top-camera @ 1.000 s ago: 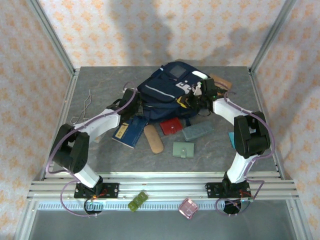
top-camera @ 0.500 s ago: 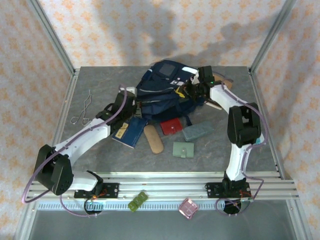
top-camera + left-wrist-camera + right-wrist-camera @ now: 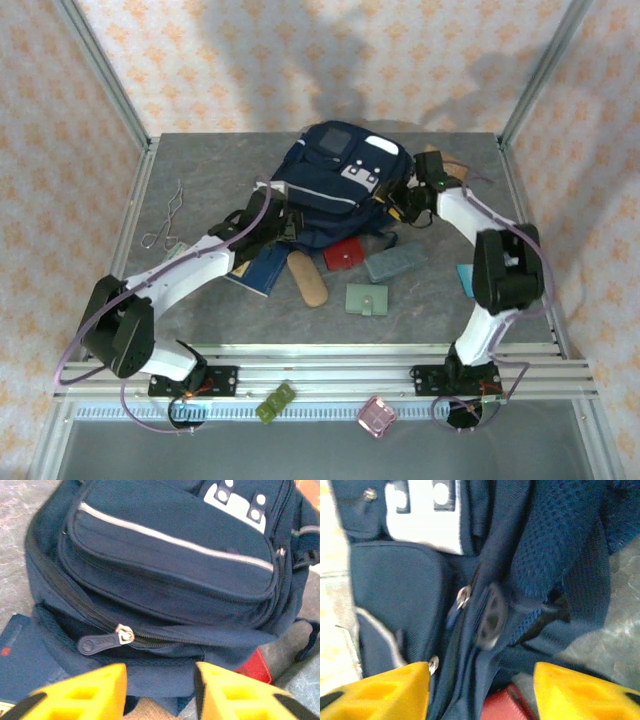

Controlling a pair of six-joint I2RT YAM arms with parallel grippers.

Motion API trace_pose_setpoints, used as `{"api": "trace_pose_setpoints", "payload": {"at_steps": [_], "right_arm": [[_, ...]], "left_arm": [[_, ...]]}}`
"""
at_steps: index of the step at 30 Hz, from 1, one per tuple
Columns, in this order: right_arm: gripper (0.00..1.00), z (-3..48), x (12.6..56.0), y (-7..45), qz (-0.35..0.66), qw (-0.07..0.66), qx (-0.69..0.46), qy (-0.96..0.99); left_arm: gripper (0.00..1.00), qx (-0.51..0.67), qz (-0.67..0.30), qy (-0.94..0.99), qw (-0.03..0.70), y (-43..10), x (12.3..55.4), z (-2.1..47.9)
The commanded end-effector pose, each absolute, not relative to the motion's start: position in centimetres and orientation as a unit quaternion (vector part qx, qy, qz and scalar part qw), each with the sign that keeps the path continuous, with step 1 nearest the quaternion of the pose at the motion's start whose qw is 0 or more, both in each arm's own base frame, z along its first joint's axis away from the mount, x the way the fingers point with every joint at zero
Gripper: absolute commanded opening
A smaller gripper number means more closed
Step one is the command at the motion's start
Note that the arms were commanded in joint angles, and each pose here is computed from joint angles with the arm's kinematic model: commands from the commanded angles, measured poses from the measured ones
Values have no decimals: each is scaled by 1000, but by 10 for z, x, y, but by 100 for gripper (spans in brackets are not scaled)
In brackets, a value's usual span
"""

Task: Pack the student bag

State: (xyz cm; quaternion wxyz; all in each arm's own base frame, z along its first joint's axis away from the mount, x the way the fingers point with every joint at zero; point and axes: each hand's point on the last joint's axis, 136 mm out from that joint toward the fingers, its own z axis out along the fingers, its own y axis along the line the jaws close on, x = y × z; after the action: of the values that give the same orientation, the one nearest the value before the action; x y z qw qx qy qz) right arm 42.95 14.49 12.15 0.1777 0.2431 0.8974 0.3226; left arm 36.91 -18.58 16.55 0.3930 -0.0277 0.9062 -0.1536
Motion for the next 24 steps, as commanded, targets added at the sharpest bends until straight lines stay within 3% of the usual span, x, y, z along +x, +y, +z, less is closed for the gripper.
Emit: {"api": "trace_pose_setpoints", "payload": {"at_steps": [1,7,16,19,22,24], "right_arm": [[61,148,416,163,374,206,232,874],[65,130,380,229,453,128,215,856],[64,105,396,257,464,100,249,844],[50,91,405,259,456,95,261,845],[13,84,408,259,461,87,266,842],[3,88,407,253,457,98,263,844]], "left_arm": [[48,-61,-153,896,412,-172,372,172],[58,-81,-151,901,398,-156,372,155],[64,-57,-175,903,388,-159,381,147],[65,-41,-192,905,377,-168,387,142],[67,-28,-200,908,367,-173,391,138],[68,-24,-199,911,360,-173,394,135]]}}
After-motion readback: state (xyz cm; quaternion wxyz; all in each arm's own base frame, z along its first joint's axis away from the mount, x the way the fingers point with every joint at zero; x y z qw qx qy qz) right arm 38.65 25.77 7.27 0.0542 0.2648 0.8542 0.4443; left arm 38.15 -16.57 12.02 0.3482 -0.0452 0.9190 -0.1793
